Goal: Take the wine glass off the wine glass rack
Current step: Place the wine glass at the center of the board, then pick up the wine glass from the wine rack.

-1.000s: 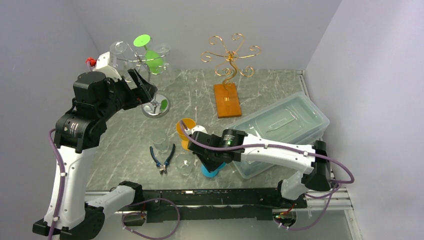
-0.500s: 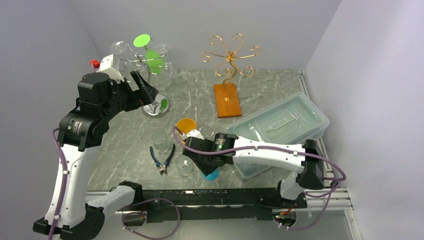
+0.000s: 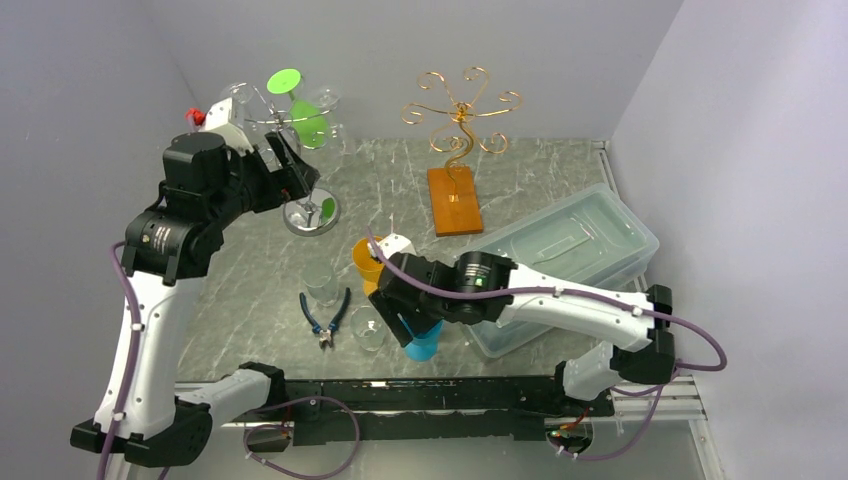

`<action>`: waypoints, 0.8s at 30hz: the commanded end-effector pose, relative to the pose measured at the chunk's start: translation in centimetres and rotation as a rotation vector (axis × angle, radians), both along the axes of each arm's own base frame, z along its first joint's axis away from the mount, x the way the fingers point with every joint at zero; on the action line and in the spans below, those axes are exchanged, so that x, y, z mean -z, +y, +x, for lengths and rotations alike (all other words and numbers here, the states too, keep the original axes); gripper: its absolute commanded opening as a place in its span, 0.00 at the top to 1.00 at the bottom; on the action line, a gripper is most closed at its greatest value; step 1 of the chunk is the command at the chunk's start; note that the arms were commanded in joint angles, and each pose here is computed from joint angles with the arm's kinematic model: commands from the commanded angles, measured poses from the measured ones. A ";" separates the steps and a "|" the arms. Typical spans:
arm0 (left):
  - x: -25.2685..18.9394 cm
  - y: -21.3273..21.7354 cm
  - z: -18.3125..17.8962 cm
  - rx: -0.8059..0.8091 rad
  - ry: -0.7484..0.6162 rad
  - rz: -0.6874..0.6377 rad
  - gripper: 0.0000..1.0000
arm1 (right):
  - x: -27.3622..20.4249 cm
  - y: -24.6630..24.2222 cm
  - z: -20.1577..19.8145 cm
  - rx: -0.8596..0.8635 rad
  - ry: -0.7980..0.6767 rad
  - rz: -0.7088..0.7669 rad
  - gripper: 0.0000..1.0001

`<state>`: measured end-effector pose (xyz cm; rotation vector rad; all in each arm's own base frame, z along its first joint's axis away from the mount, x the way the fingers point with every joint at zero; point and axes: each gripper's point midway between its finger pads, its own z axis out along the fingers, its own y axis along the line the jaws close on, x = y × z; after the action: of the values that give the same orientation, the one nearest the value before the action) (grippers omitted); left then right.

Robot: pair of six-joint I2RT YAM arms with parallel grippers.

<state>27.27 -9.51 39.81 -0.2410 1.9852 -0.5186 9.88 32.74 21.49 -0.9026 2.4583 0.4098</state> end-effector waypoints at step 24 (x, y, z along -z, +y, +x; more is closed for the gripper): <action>-6.8 -1.0 17.7 -0.194 -0.204 0.275 0.00 | -13.5 -3.1 10.0 0.170 -0.194 0.484 0.00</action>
<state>42.98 -11.07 45.41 -0.1732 1.8512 -0.2567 19.66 29.04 33.92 -0.5090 2.1526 0.7012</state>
